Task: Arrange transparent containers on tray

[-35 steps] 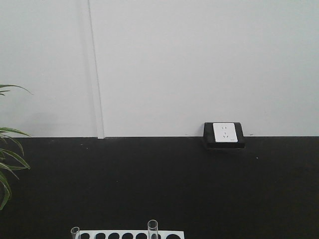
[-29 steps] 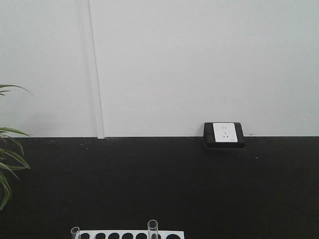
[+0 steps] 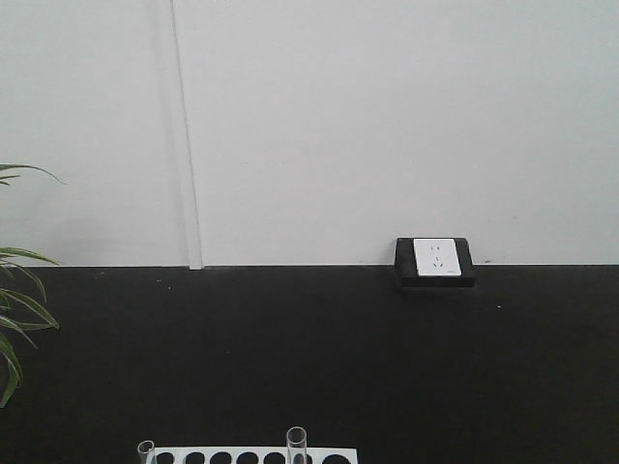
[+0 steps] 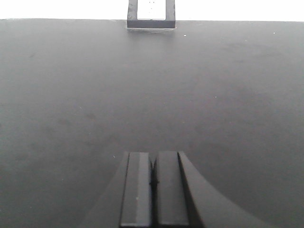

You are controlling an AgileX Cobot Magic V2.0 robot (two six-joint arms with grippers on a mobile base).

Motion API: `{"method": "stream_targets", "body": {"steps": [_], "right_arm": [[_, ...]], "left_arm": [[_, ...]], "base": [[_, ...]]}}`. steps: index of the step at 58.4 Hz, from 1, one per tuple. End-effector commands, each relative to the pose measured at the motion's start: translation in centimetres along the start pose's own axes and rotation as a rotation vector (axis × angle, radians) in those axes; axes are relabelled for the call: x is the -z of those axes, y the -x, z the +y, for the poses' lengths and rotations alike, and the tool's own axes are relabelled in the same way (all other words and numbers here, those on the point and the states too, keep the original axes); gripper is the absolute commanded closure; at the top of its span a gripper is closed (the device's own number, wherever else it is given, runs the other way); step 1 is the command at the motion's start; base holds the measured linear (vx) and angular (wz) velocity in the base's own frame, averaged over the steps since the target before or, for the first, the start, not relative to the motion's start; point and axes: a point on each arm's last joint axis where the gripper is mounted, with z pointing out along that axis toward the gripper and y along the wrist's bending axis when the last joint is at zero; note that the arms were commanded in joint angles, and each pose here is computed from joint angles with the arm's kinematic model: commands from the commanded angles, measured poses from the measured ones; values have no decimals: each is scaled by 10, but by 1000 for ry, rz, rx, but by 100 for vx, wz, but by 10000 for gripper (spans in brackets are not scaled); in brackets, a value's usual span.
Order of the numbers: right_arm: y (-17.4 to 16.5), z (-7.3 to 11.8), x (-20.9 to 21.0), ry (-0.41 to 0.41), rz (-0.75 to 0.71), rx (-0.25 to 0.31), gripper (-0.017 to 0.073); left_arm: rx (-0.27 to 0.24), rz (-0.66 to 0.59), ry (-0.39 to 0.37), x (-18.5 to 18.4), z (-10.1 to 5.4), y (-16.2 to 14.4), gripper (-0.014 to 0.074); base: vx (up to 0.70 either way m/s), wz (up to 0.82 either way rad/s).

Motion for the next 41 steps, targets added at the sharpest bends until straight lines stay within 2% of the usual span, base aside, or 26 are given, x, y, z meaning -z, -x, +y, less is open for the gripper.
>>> {"method": "stream_targets", "body": {"steps": [1, 17, 21, 25, 35, 38, 41], "right_arm": [[5, 0, 0, 0, -82, 10, 571], [6, 0, 0, -1, -90, 16, 571], [9, 1, 0, 9, -123, -9, 571], [12, 2, 1, 23, -165, -51, 571], [23, 2, 3, 29, -283, -49, 571], [27, 2, 4, 32, -332, -48, 571], [32, 3, 6, 36, -391, -49, 571]], "left_arm": [[1, -69, -16, -1, 0, -3, 601], [0, -80, -19, -1, -1, -2, 601], [0, -82, -19, -1, -1, -2, 601], [0, -117, -27, -1, -2, 1, 601], [2, -230, -55, 1, -4, 12, 601], [15, -286, -70, 3, -5, 17, 601], [50, -358, -90, 6, -7, 25, 601]], "base": [[0, 0], [0, 0], [0, 0], [0, 0], [0, 0], [0, 0], [0, 0]]}}
